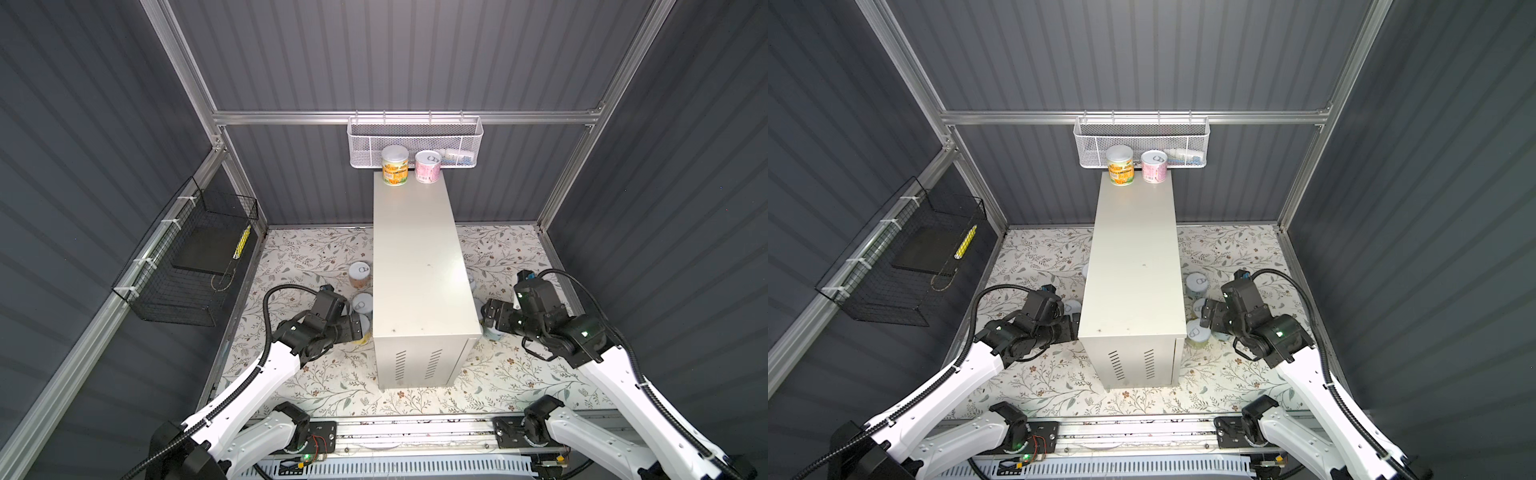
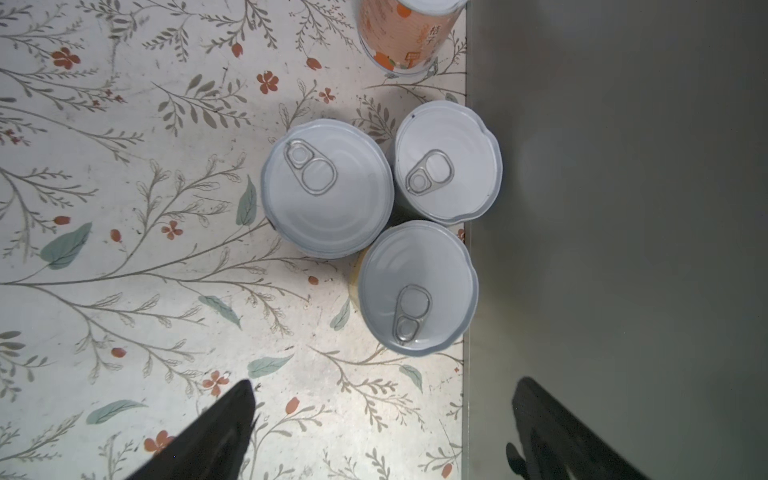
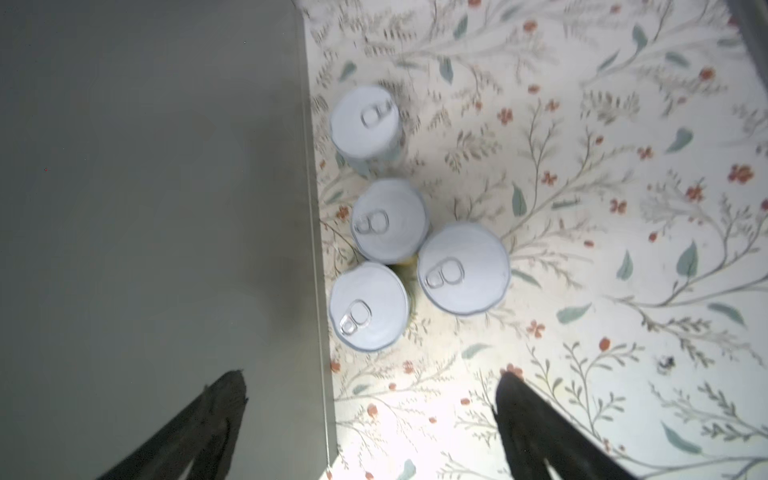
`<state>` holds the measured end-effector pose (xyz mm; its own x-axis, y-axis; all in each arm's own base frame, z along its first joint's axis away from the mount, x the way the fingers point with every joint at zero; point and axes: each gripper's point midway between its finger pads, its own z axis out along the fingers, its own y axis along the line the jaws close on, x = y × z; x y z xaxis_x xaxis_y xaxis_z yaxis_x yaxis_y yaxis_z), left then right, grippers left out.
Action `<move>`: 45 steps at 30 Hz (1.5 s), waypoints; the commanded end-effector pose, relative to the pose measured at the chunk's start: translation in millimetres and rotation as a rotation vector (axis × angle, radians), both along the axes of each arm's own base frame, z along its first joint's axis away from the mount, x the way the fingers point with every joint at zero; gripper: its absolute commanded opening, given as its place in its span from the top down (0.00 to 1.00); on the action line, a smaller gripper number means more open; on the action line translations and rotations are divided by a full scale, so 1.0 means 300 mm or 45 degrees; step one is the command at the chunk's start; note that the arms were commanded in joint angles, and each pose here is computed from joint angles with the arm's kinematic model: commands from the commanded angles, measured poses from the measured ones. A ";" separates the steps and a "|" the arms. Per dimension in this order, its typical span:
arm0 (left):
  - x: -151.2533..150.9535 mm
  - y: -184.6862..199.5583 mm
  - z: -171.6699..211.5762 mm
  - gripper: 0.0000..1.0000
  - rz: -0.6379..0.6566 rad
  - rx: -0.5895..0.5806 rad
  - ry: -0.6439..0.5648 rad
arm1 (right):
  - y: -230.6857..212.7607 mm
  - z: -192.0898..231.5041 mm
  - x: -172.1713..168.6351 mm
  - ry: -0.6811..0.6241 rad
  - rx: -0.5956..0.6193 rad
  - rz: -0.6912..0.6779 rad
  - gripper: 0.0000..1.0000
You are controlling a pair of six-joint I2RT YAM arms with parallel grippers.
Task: Place and organize the canned foods onto the counter
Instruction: 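Open the right gripper and withdraw it from the pink can, then lower the left gripper onto the white-lidded cans while the right gripper hovers over cans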
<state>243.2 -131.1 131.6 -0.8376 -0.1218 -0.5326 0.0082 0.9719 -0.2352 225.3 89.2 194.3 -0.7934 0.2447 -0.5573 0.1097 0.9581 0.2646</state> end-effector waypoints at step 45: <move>0.110 -0.131 -0.310 0.05 0.027 0.130 -0.099 | 0.084 -0.012 0.104 -0.022 0.063 0.036 0.02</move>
